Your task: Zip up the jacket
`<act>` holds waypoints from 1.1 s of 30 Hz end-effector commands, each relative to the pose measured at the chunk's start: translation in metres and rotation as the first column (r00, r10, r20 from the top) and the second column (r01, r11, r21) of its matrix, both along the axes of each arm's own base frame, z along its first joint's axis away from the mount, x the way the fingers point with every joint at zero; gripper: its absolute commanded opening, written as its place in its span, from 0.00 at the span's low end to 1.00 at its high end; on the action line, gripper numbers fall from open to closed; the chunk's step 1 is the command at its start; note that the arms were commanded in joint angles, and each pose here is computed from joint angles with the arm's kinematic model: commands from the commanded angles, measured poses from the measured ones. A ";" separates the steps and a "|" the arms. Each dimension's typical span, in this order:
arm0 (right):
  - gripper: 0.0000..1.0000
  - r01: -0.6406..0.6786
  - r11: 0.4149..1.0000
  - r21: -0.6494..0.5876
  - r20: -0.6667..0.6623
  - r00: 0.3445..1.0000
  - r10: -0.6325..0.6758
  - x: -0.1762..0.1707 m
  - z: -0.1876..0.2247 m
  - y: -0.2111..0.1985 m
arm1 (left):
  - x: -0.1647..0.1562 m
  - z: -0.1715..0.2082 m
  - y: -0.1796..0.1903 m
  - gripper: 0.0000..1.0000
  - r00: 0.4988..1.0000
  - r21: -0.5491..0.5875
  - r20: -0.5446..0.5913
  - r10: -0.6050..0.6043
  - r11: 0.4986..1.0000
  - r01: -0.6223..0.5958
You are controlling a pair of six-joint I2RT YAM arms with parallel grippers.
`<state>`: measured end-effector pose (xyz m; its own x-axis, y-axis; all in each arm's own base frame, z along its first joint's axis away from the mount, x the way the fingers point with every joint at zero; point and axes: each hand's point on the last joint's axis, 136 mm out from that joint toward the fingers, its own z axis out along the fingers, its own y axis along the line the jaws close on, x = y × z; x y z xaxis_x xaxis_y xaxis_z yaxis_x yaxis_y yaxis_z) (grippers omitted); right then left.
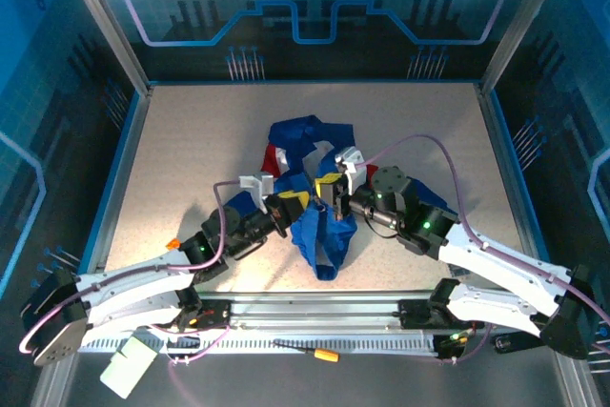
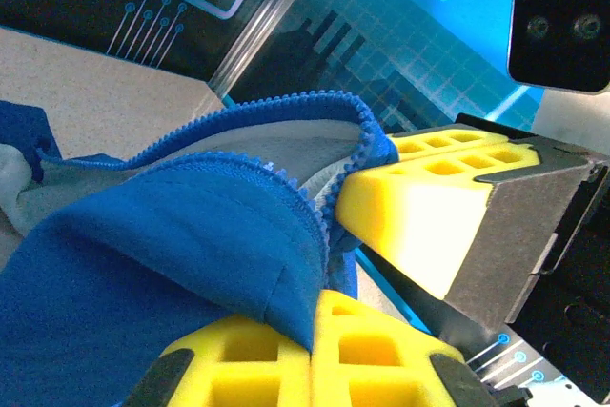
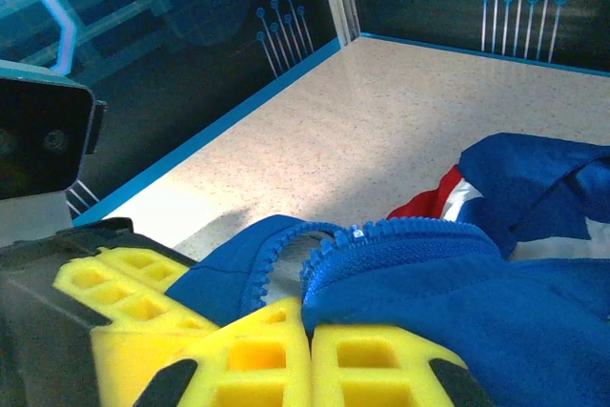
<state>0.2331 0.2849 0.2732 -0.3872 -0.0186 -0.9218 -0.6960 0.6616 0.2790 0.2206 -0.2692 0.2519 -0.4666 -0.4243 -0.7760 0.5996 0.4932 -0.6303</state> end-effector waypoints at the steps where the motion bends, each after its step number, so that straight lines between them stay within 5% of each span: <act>1: 0.00 0.058 0.996 0.066 0.028 0.998 -0.060 0.006 0.022 -0.001 | 0.001 0.023 -0.001 0.00 0.997 -0.044 0.076 0.031 0.999 -0.027; 18: 0.00 0.147 0.978 0.148 0.054 0.986 -0.156 0.009 0.032 -0.008 | 0.001 0.009 -0.006 0.00 0.996 -0.005 0.049 0.069 0.998 -0.068; 33: 0.00 0.162 0.971 0.175 0.069 0.982 -0.176 0.008 0.042 -0.016 | -0.010 -0.002 -0.021 0.00 0.996 0.027 -0.063 -0.063 0.998 0.065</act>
